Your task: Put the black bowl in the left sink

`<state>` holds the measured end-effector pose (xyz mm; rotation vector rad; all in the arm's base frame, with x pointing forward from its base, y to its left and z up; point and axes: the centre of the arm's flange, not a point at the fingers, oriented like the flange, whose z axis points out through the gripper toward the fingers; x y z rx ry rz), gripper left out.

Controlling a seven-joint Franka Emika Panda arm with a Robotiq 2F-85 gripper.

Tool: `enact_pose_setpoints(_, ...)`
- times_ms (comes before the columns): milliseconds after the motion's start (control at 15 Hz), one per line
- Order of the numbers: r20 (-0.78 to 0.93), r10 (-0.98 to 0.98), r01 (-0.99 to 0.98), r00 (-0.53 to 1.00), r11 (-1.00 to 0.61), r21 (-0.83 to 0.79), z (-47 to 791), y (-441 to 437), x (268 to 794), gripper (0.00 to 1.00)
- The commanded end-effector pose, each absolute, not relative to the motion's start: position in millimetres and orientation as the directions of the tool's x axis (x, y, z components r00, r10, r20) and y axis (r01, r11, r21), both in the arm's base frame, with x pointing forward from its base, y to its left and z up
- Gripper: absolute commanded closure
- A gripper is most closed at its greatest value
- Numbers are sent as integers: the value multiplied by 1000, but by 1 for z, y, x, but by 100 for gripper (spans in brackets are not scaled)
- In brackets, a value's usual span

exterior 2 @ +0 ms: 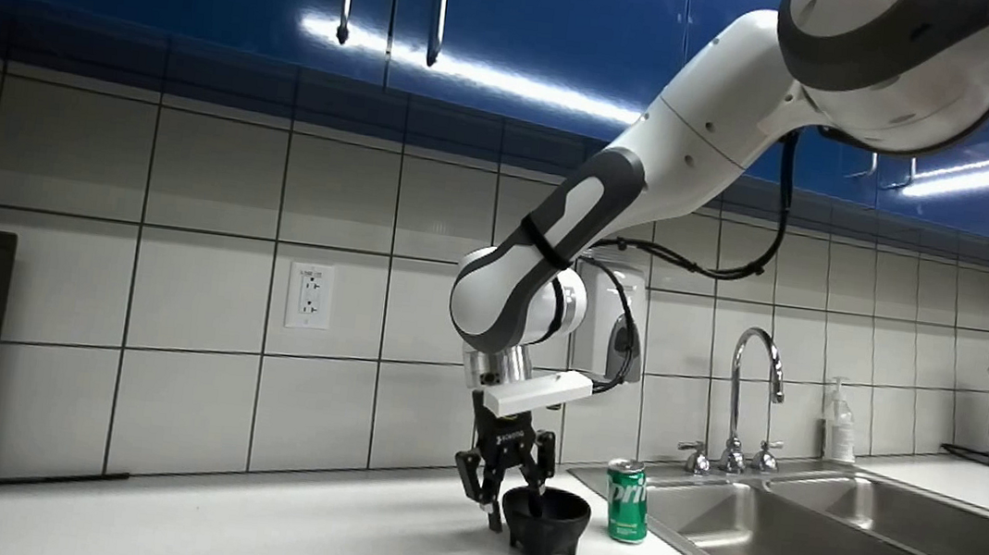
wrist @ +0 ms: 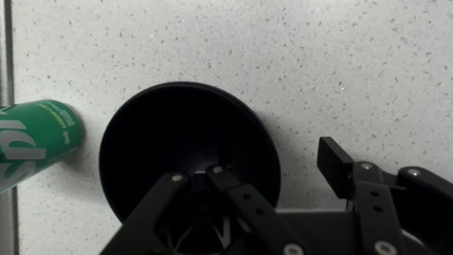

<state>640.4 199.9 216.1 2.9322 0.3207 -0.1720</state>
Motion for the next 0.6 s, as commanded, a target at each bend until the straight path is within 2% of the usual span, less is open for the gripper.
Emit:
enact_pose_setpoints(0, -156, 205, 231, 966, -958, 170, 220, 202, 651, 67)
enact_pose_setpoints(267, -155, 207, 232, 966, -958, 170, 221, 202, 651, 98)
enact_pose_setpoints(400, -154, 207, 232, 966, -958, 170, 222, 202, 652, 100)
enact_pose_setpoints(533, -153, 206, 232, 966, -958, 171, 222, 202, 651, 98)
